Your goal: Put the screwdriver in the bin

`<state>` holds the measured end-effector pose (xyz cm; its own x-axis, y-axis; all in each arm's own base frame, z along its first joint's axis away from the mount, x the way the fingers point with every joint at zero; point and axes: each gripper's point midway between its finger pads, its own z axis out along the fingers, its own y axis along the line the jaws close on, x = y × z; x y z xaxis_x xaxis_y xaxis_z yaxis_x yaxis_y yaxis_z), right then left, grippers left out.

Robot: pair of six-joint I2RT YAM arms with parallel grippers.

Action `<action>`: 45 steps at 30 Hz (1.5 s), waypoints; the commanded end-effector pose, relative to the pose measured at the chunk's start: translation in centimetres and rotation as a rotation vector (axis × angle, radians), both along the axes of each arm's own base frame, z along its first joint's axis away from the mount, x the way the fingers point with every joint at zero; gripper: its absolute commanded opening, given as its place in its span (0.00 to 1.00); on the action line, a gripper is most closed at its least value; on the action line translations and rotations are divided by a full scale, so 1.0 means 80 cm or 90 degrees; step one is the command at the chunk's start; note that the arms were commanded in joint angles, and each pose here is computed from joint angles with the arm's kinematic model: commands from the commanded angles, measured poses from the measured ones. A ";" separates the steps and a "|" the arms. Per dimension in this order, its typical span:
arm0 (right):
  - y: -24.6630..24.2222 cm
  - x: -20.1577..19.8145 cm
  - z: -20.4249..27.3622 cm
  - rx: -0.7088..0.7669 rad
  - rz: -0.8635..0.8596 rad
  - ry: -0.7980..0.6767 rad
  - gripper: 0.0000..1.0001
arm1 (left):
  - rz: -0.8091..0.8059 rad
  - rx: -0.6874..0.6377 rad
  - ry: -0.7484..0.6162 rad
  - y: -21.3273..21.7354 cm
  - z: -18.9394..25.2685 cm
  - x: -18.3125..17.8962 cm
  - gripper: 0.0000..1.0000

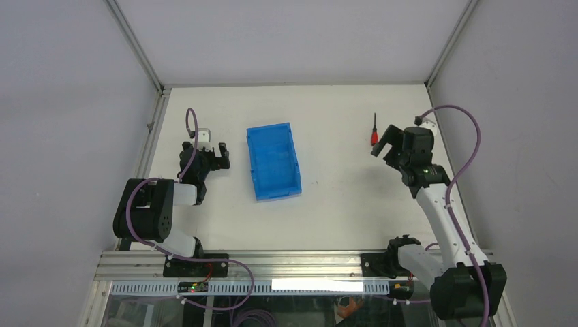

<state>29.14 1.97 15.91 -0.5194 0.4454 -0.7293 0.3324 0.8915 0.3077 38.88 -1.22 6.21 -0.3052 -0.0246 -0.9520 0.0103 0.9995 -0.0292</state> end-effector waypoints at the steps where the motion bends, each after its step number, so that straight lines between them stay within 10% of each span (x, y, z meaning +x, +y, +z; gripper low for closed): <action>1: 0.011 0.044 0.063 0.006 0.024 -0.065 0.99 | -0.002 -0.012 -0.035 -0.005 0.021 0.006 0.99; 23: -0.031 0.218 -0.111 -0.104 0.036 0.304 0.91 | -0.002 -0.012 -0.035 -0.005 0.021 0.006 0.99; 29: -0.022 0.223 -0.156 -0.080 0.068 0.364 0.66 | -0.002 -0.012 -0.035 -0.005 0.021 0.006 0.99; 36: -0.019 0.221 -0.154 -0.075 0.080 0.375 0.00 | -0.001 -0.012 -0.035 -0.005 0.021 0.006 0.99; 45: -0.009 0.206 -0.038 -0.115 0.101 0.302 0.00 | -0.001 -0.012 -0.034 -0.005 0.021 0.006 0.99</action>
<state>45.39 0.58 3.43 -0.9092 0.2765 -0.3114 0.2989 0.9539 -0.0258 38.88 -1.22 6.21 -0.3052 -0.0246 -0.9520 0.0103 0.9995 -0.0292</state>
